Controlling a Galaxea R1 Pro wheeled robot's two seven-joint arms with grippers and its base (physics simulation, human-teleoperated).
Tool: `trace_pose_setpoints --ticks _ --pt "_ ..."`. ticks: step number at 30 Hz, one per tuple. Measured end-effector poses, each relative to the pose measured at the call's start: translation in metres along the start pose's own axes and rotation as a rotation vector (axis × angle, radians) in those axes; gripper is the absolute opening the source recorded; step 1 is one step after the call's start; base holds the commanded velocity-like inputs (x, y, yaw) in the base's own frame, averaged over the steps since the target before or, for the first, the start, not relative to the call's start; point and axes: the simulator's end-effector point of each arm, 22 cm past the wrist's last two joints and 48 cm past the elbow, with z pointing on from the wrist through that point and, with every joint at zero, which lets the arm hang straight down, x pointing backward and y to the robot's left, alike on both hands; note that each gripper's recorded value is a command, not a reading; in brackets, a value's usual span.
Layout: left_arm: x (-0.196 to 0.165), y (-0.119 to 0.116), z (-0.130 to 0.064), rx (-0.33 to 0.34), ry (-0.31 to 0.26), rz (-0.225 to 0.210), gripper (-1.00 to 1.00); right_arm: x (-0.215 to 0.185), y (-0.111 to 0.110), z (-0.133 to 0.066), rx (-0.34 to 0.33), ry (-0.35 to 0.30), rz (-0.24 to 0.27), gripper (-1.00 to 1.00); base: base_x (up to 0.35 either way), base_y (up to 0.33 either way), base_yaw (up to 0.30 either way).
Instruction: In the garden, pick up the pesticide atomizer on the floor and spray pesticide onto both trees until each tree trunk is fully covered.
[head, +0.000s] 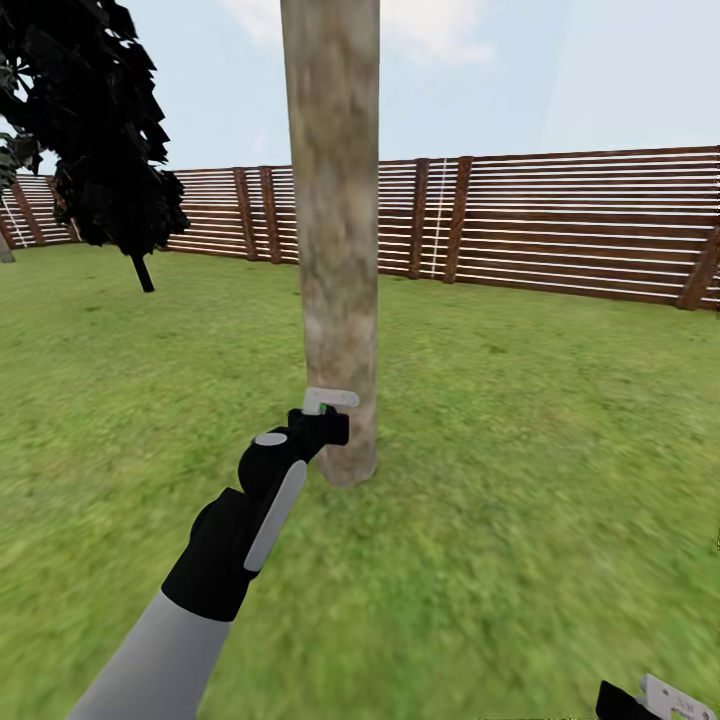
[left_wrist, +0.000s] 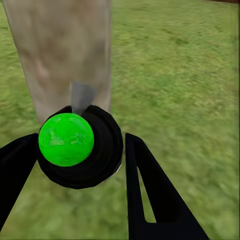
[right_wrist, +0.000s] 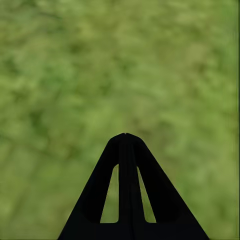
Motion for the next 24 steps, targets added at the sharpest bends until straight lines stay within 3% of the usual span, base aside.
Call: trace_pose_setpoints --ticks 24 --pt "-0.0005 0.0008 0.0002 -0.005 -0.004 0.003 -1.0 0.0005 0.0011 -0.0001 -0.001 0.001 0.001 -1.0 0.054 0.018 -0.044"
